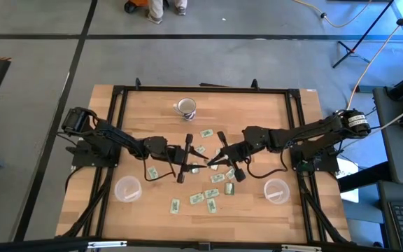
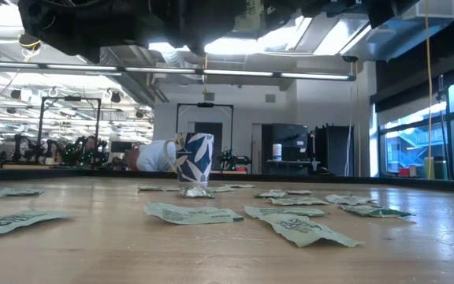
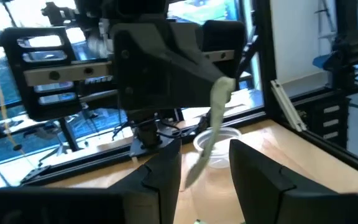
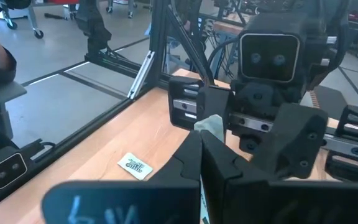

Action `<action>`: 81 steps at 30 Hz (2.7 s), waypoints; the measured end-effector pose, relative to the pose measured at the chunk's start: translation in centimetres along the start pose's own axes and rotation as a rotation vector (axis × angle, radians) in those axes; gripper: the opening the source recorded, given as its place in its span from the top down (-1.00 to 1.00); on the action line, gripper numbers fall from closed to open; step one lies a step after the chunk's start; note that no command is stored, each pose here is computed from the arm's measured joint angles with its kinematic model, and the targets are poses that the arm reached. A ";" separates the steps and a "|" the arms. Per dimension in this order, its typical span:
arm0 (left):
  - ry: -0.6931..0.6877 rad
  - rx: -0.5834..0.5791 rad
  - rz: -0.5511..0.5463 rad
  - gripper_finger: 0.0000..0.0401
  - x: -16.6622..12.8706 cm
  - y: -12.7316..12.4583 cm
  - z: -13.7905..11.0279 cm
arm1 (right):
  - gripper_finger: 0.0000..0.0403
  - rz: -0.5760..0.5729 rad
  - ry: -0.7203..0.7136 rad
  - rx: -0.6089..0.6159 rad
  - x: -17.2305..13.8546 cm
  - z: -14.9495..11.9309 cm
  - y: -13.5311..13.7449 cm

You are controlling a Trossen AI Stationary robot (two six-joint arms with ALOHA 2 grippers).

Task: Pick and place Stevia / Truvia into bins
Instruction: Put the light green stevia packet into the left transparent container

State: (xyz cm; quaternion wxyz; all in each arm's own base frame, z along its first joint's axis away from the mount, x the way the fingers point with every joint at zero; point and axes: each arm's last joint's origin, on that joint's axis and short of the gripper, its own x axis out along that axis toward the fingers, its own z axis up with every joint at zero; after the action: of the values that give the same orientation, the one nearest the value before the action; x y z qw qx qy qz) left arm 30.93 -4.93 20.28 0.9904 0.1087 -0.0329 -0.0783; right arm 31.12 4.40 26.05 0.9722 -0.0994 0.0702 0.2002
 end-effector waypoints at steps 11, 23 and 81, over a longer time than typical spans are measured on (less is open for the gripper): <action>-0.009 0.021 -0.012 0.85 0.0 0.0 0.1 | 1.00 0.000 0.000 0.000 0.0 0.0 0.0; -0.008 0.026 -0.012 0.97 0.0 0.0 0.1 | 0.77 0.002 0.006 0.001 0.0 -0.1 0.0; 1.432 -1.230 0.458 0.97 -15.8 -9.1 6.5 | 0.08 -0.139 0.239 0.012 2.3 -5.6 -2.1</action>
State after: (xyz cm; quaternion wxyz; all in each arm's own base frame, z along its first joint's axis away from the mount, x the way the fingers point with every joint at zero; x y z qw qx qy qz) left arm 13.52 -12.47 23.84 0.6508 -0.4152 0.6042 0.1976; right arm 33.52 2.13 20.52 0.9690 -0.1216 0.1796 0.1187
